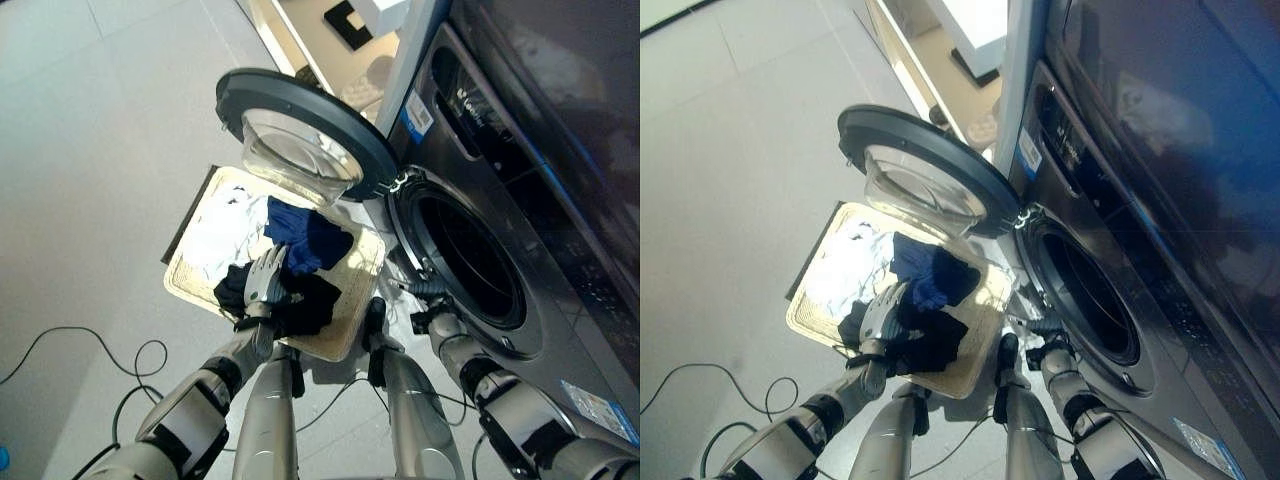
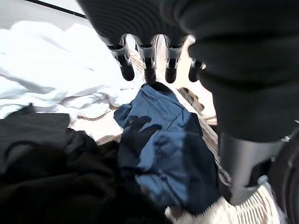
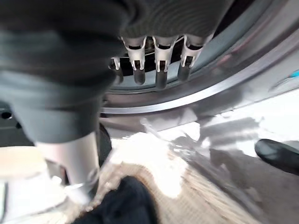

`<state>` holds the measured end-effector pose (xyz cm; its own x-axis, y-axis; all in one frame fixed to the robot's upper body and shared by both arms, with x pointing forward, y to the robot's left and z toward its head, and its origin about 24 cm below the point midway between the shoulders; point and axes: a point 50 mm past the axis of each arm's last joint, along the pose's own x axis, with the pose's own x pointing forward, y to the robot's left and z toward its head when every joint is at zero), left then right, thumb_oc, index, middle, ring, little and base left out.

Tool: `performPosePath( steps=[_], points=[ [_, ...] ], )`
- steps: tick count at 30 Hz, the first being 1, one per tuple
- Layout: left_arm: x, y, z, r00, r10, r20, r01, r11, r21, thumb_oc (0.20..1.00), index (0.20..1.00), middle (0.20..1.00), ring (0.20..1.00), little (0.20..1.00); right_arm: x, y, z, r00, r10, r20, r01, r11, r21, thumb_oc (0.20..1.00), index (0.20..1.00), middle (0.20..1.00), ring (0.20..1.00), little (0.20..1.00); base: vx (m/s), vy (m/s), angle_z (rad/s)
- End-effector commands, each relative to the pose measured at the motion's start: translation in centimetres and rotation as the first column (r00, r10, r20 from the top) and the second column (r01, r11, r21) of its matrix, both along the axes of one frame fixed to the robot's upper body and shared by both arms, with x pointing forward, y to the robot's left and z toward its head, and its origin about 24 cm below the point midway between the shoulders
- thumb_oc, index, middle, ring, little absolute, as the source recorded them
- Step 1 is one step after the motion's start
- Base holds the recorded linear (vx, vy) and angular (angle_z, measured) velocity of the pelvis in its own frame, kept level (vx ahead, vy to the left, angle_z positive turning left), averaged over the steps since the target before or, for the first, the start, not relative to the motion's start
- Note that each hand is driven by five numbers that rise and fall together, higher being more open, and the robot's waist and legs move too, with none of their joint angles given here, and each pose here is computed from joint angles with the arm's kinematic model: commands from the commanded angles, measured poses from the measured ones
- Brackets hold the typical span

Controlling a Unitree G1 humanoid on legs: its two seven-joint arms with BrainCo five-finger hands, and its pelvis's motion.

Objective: Put the clothes into the washing machine.

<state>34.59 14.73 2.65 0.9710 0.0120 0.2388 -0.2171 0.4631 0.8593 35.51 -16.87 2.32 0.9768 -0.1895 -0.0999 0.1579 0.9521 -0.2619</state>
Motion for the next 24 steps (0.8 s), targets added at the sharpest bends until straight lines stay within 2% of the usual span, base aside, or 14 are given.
performPosePath(
  steps=[1, 10, 15, 24],
  points=[
    [1.3, -0.5, 2.4, 0.994, 0.042, 0.098, -0.037, 0.998, -0.056, 1.000, 1.000, 1.000, 1.000, 1.000, 0.9, -0.6, 2.3, 0.993, -0.060, 0.105, 0.052, 0.996, 0.075, 1.000, 1.000, 1.000, 1.000, 1.000, -0.12, -0.044, 0.00],
    [3.8, -0.5, 7.9, 0.961, 0.083, 0.264, -0.067, 0.995, -0.067, 1.000, 1.000, 1.000, 1.000, 1.000, 2.4, 0.0, 6.0, 0.970, -0.050, 0.240, 0.021, 0.992, 0.122, 1.000, 1.000, 1.000, 1.000, 1.000, -0.07, -0.033, 0.00],
    [4.8, 0.6, 10.7, 0.925, 0.188, 0.330, -0.168, 0.982, -0.089, 1.000, 1.000, 1.000, 1.000, 1.000, 2.8, 0.2, 7.2, 0.957, -0.072, 0.281, 0.025, 0.986, 0.167, 1.000, 1.000, 1.000, 1.000, 1.000, -0.01, -0.002, -0.01],
    [5.8, 2.1, 12.5, 0.913, 0.270, 0.305, -0.283, 0.959, -0.003, 1.000, 1.000, 1.000, 1.000, 1.000, 3.2, 0.0, 8.7, 0.936, -0.093, 0.340, 0.022, 0.978, 0.206, 1.000, 1.000, 1.000, 1.000, 1.000, 0.00, 0.002, -0.02]
  ],
)
